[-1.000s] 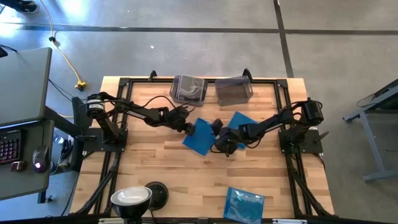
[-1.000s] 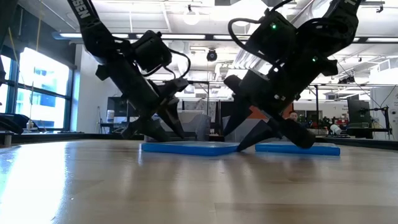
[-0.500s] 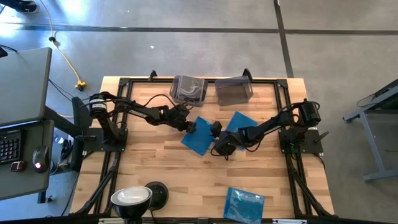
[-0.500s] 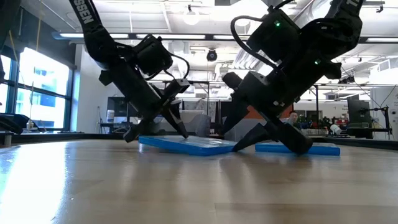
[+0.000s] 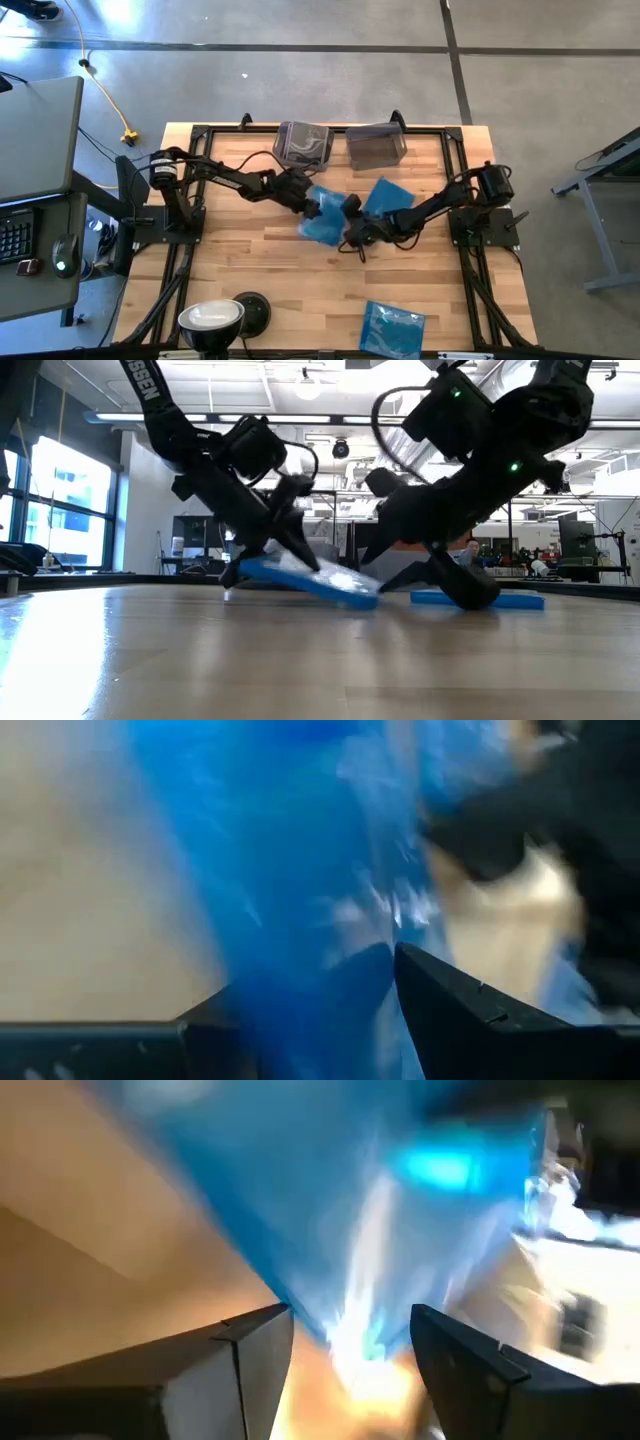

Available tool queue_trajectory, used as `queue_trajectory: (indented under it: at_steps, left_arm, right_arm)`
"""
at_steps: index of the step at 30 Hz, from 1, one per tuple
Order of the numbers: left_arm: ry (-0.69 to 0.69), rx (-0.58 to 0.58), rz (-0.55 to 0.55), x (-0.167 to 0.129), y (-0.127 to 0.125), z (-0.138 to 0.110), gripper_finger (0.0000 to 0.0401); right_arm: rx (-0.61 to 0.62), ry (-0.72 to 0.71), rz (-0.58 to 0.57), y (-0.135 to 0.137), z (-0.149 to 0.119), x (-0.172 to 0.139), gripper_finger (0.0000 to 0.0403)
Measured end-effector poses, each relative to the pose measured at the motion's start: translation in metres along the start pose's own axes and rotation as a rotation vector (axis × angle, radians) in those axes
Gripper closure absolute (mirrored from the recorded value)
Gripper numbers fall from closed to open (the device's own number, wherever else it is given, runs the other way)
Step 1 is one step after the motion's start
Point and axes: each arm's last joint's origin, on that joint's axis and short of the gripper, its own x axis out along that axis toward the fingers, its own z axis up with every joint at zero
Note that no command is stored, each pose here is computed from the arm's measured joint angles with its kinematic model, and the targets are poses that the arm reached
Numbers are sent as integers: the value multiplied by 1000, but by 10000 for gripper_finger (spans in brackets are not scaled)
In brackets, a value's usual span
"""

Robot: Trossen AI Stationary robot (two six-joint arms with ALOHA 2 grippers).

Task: Pick & place jewel cases by type
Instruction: Put the bottom left blue cd case into the right black bin

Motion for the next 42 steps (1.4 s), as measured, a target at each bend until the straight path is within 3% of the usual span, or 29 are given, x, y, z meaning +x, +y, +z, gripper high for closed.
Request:
queue_trajectory:
  at_steps: [7,14,18,25,27,30,35,39,42]
  left_arm:
    - [37,80,-219,0,-18,2,241]
    - [-1,107,-222,0,-21,4,247]
    - [-8,115,-214,0,-21,4,283]
    - [8,113,-219,0,-21,4,385]
    - [29,97,-234,0,-21,3,395]
    - [62,86,-258,-1,-22,2,377]
    - [98,75,-256,-1,-20,1,327]
    - [234,-18,-213,3,-21,-16,290]
    - [357,-86,-182,7,-28,-38,273]
  right_arm:
    - [-46,173,-145,-3,2,-6,206]
    - [-89,272,-226,-2,6,-14,206]
    - [-93,309,-283,-3,10,-19,206]
    - [-84,322,-322,-1,16,-26,206]
    - [-82,363,-348,-1,16,-28,206]
    - [-104,376,-363,2,19,-33,206]
    - [-88,240,-334,11,32,-45,206]
    - [-81,133,-292,17,39,-60,206]
    - [-34,23,-196,19,40,-74,206]
